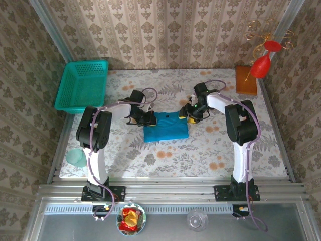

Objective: Fold the inside-out t-shirt

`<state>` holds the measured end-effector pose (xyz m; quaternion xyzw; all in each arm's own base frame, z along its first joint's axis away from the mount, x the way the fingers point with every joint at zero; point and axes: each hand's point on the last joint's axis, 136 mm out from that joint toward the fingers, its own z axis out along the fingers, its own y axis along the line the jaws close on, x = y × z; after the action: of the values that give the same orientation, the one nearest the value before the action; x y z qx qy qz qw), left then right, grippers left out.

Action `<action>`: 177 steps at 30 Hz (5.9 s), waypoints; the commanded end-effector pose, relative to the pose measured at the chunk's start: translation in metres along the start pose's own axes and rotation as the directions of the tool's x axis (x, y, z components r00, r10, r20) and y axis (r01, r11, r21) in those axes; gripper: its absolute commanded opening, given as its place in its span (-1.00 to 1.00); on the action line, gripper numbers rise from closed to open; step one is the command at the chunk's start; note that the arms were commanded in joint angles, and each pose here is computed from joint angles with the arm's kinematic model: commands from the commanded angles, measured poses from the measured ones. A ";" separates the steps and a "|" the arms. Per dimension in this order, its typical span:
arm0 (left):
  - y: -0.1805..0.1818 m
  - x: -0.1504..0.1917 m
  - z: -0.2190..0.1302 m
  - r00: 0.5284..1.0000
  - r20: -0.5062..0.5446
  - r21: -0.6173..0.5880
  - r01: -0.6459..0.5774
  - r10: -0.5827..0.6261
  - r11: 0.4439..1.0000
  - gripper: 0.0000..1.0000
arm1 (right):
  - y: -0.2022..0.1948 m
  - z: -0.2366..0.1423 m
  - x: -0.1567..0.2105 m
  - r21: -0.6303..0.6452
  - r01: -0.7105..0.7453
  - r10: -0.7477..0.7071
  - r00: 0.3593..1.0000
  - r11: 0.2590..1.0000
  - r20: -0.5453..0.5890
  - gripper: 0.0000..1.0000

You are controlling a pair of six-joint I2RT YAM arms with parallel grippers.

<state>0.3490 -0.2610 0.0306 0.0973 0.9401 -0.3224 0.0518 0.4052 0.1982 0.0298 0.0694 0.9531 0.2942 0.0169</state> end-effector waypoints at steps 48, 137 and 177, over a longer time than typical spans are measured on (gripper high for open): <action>0.020 0.023 -0.088 0.984 0.173 -0.047 0.038 -0.030 0.998 -0.59 | -0.189 -0.158 -0.047 0.816 0.206 -0.229 0.969 0.540 -0.093 -1.00; 0.037 0.054 -0.120 0.969 0.242 -0.146 0.089 -0.051 0.985 -0.44 | -0.349 -0.303 -0.100 0.811 -0.497 -0.125 0.824 0.308 0.552 -0.57; 0.106 0.046 -0.176 0.850 0.519 -0.270 0.258 -0.086 0.928 0.64 | -0.292 -0.200 -0.020 0.516 -0.478 0.153 0.821 0.711 0.550 1.00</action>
<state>0.3222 -0.0635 0.0935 -0.0758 0.9450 -0.1673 0.2706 0.3662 -0.1489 0.0299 0.2939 0.9381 -0.0860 0.1619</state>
